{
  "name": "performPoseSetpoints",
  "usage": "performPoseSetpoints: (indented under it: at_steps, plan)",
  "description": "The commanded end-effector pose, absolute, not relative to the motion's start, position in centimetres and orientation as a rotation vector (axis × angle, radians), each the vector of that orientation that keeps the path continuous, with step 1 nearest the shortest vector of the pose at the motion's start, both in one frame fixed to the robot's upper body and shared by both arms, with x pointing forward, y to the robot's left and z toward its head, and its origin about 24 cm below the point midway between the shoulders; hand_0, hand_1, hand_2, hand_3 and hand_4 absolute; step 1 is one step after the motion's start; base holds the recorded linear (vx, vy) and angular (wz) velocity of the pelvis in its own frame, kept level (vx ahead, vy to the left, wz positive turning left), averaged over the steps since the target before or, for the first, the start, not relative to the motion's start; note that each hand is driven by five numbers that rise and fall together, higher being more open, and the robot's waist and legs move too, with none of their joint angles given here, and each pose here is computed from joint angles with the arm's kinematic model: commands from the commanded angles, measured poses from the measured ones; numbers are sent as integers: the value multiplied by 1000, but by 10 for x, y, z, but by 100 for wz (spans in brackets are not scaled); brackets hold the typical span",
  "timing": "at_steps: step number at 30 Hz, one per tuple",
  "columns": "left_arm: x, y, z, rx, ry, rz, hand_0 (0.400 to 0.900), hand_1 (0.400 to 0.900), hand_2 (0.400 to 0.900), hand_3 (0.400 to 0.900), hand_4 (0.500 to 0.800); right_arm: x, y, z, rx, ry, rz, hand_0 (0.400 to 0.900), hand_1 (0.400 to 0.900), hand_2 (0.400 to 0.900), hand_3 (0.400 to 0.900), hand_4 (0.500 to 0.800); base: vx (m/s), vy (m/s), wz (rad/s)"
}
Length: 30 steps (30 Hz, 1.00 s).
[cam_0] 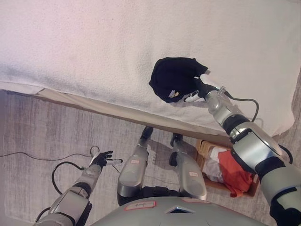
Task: Put the clothes on the bed into the basket.
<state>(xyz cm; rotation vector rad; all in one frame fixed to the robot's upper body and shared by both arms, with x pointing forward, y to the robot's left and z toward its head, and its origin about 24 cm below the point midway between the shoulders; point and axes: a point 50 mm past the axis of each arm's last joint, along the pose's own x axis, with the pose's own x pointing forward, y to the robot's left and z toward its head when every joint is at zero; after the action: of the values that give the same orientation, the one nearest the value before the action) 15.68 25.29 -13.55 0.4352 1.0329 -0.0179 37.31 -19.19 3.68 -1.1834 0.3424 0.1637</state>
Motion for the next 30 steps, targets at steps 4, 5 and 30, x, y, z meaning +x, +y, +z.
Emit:
performPoseSetpoints:
  at_steps: [4, 5, 30]
  plan:
    - [148, 263, -137, 481, 1068, 25, 900, 900, 900, 900, 800, 396, -127, 74, -1171, 140, 238, 900, 900, 900, 900, 800, 0, 6, 14]
    - [148, 261, -137, 477, 1067, 24, 900, 900, 900, 900, 800, 398, -127, 77, -1170, 135, 226, 900, 900, 900, 900, 800, -12, 14, 12]
    - [133, 261, -143, 518, 1135, 11, 900, 900, 900, 900, 800, 392, -128, 65, -1045, 181, 195, 400, 400, 400, 400, 500, -12, 10, 1]
